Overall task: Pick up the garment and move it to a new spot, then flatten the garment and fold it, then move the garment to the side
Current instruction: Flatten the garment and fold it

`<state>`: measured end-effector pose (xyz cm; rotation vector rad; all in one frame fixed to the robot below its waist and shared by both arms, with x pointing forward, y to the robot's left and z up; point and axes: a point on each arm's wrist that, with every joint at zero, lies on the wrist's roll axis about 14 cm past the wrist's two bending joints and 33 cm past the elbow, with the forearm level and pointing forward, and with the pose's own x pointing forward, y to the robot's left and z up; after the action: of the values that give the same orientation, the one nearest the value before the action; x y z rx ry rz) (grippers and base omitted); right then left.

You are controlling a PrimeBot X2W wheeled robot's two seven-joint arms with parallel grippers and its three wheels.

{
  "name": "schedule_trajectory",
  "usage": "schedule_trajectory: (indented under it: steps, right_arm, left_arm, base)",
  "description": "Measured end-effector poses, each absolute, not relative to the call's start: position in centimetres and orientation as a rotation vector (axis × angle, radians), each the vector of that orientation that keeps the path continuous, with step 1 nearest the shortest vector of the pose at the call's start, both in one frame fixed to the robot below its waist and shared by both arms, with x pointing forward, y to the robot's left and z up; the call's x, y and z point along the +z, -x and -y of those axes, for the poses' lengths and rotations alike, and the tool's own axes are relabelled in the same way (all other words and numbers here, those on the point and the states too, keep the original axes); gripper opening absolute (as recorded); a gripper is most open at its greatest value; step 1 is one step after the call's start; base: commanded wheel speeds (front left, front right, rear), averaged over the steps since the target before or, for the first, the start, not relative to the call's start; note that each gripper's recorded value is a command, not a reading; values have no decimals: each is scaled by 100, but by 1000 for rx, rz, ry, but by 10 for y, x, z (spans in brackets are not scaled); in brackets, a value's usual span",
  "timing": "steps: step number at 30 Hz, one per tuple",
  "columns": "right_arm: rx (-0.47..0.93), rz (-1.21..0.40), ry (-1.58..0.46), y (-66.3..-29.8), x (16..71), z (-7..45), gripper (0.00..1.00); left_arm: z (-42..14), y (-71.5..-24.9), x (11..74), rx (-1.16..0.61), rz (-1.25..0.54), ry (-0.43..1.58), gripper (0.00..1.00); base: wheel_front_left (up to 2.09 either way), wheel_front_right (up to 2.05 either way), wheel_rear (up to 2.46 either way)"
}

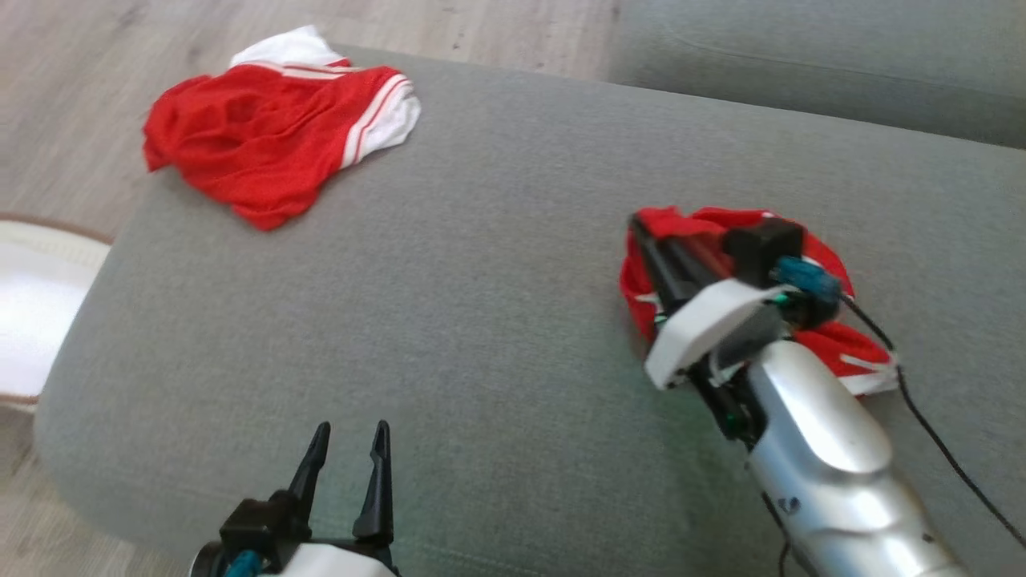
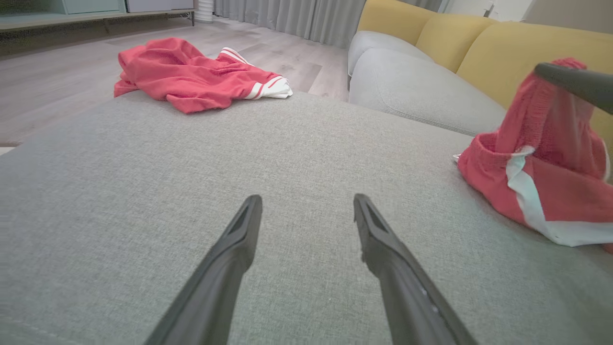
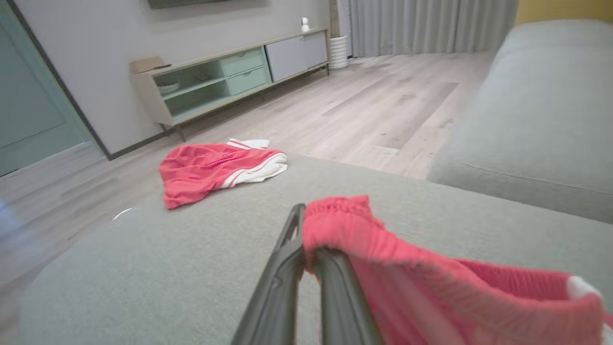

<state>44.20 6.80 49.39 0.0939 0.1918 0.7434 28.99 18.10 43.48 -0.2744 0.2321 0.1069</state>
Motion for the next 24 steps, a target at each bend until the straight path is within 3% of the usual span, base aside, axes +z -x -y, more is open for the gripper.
schedule_trajectory:
  steps: [9,10,11,12,17,24]
  right_arm:
    - [974,-285,-44,-406,479,-132,0]
    - [993,-297,-34,-401,475,-136,4]
    - [1007,-308,-22,-398,471,-138,43]
    - [1017,-318,-6,-396,467,-139,100]
    - [1057,-331,53,-387,457,-142,100]
    - [979,-295,67,-402,455,-117,100]
  left_arm:
    - [-194,-279,430,163,-242,281,100]
    - [-195,-278,430,166,-242,281,100]
    - [-195,-279,430,168,-241,280,100]
    - [-196,-280,431,169,-237,279,100]
    - [-193,-283,431,161,-238,281,100]
    - [-182,-292,432,119,-234,282,100]
  base:
    - [0,0,0]
    - [0,0,0]
    - [0,0,0]
    - [0,0,0]
    - [0,0,0]
    - [0,0,0]
